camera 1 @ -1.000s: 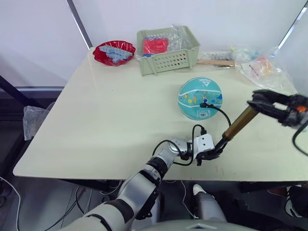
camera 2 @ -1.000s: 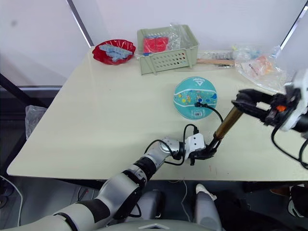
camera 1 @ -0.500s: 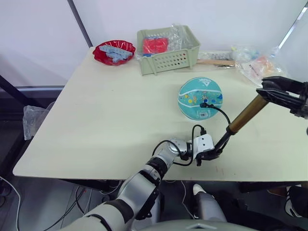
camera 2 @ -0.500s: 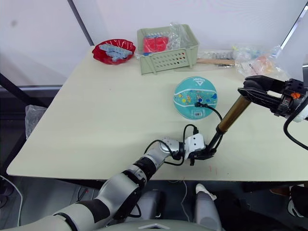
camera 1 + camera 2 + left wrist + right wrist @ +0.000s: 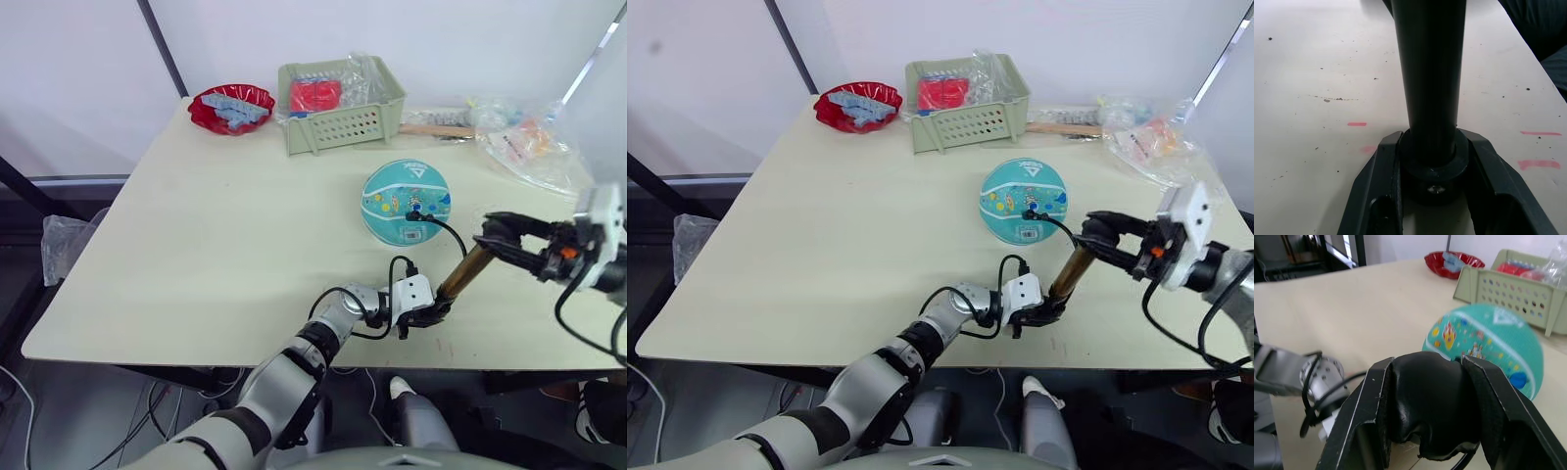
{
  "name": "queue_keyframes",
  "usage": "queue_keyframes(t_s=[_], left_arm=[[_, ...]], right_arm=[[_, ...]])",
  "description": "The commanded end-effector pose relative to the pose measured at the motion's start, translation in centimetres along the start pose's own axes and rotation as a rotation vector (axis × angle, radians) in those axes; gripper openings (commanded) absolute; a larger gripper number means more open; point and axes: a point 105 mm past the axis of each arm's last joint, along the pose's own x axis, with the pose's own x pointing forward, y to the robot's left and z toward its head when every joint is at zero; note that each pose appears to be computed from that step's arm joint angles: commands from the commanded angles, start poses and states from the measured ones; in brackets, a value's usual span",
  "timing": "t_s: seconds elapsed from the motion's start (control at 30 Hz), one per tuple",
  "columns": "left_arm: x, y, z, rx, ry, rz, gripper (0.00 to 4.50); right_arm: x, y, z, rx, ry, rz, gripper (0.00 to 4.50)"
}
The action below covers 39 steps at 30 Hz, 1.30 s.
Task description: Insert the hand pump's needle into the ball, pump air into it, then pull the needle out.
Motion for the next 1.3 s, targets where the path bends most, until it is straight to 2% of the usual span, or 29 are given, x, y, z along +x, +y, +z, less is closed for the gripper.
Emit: queue_keyframes(t_s=[0.03, 0.2, 0.37, 0.67, 0.97, 1.3], left_arm=[[-1.6, -2.3, -6.3, -0.122, 0.215, -0.047, 1.19], [-1.5, -2.3, -6.3, -0.121, 0.217, -0.048, 1.19], [-1.5, -2.3, -6.2, -0.121, 0.216, -0.048, 1.19], [-1.5, -2.3, -6.3, -0.123, 0.216, -0.049, 1.19], [-1.6, -2.3, -6.3, -0.122, 0.216, -0.054, 1.19], [-1.6, -2.3, -6.3, -0.119, 0.219, -0.054, 1.19]], right_arm=[[-0.2, 0.1, -3.9, 0.036, 0.111, -0.042, 1.68], [0.2, 0.8, -5.0, 0.029, 0.114, -0.040, 1.68], [0.1, 0.2, -4.2, 0.014, 0.086, -0.060, 1.68], [-1.3, -1.5, 1.9, -0.012, -0.054, -0.067, 1.68], [-3.3, -2.3, 7.5, -0.043, -0.120, -0.063, 1.68], [-5.1, -2.5, 12.3, -0.072, -0.196, -0.063, 1.68]])
